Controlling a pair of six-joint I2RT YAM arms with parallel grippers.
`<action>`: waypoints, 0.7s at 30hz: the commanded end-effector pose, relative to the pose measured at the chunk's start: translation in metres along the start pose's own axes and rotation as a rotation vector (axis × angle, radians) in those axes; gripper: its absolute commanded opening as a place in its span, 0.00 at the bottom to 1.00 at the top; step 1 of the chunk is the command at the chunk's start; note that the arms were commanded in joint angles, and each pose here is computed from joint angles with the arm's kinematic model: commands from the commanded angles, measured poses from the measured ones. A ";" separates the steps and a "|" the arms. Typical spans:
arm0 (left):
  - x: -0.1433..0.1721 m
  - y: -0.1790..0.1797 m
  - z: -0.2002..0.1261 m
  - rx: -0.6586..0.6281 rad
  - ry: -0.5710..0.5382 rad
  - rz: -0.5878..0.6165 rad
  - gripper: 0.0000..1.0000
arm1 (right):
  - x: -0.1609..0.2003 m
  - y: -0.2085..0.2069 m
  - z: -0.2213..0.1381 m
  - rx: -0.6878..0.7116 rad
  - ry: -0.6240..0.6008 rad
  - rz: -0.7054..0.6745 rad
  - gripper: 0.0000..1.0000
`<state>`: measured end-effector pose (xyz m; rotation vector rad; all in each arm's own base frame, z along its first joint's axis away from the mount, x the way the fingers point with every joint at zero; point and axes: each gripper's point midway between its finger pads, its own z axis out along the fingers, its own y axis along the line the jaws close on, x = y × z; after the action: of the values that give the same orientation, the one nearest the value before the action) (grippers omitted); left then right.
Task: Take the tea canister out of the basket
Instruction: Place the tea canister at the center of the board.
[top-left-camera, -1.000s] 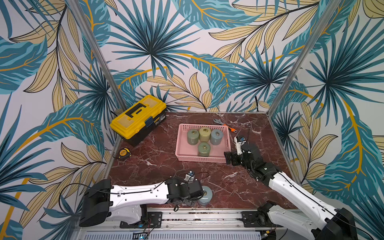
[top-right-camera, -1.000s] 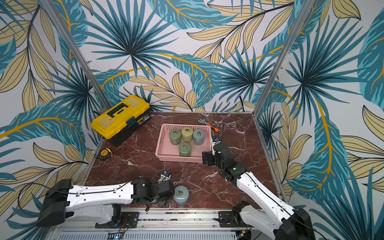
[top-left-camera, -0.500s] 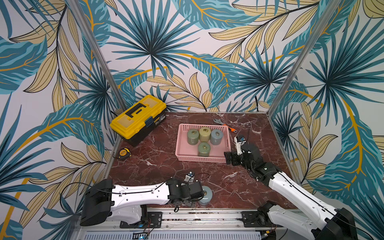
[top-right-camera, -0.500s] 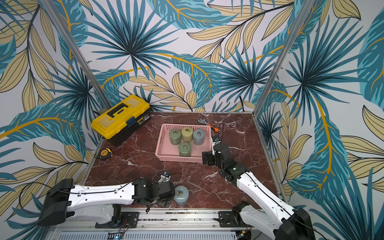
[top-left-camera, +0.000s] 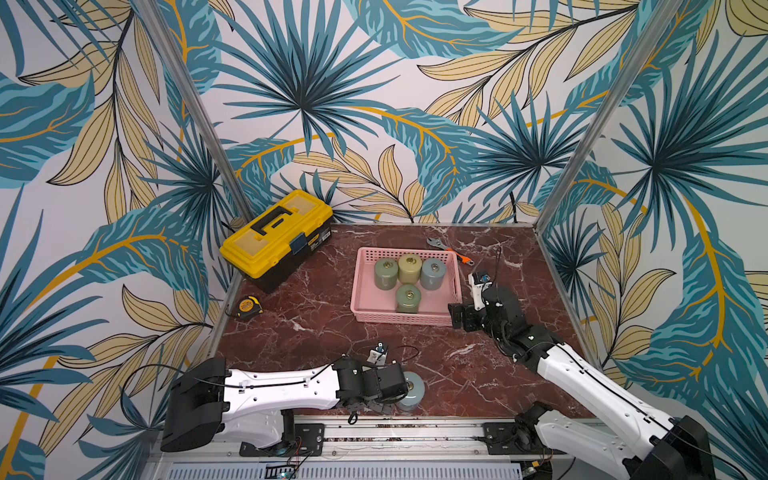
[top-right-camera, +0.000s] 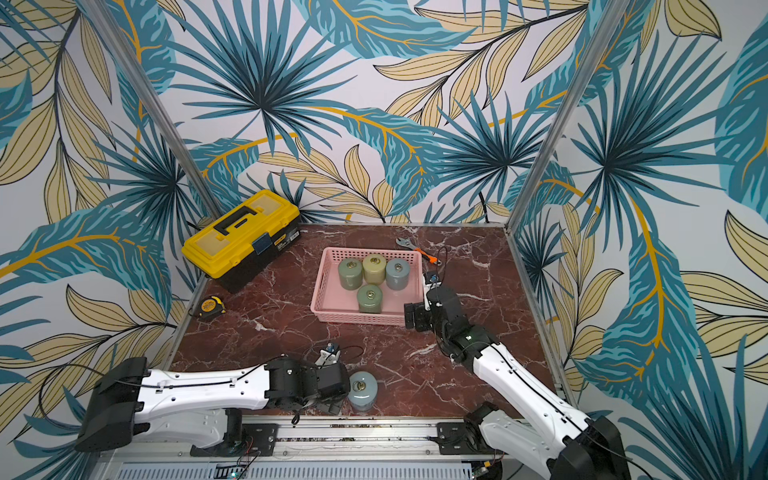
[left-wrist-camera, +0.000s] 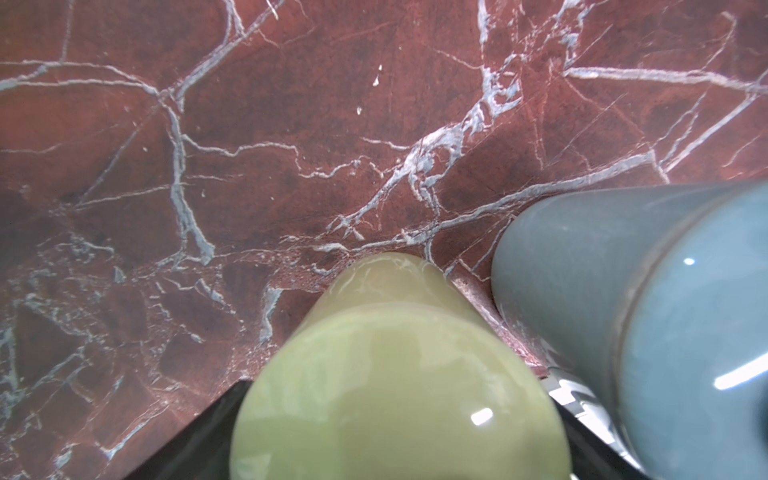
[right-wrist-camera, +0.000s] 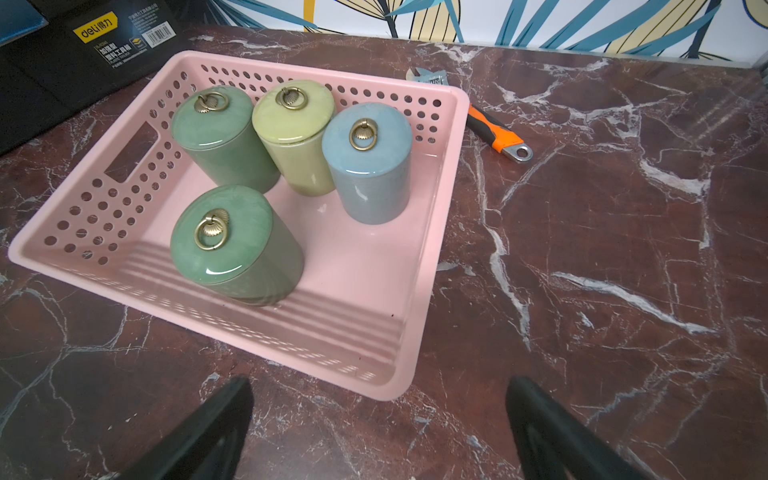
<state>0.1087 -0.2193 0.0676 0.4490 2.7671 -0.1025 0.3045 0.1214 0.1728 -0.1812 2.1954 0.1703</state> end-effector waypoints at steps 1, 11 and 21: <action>-0.012 -0.003 -0.016 0.023 -0.048 -0.015 1.00 | 0.003 -0.004 -0.001 0.012 -0.013 0.015 0.99; -0.033 -0.003 -0.045 0.031 -0.119 -0.007 1.00 | 0.003 -0.003 -0.001 0.011 -0.010 0.015 0.99; -0.067 0.019 -0.076 -0.034 -0.283 -0.015 1.00 | -0.005 0.008 -0.003 -0.058 -0.058 0.029 0.99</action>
<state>0.1350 -0.2187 0.1321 0.4059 2.5876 -0.1313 0.3029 0.1249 0.1728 -0.1890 2.1791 0.2033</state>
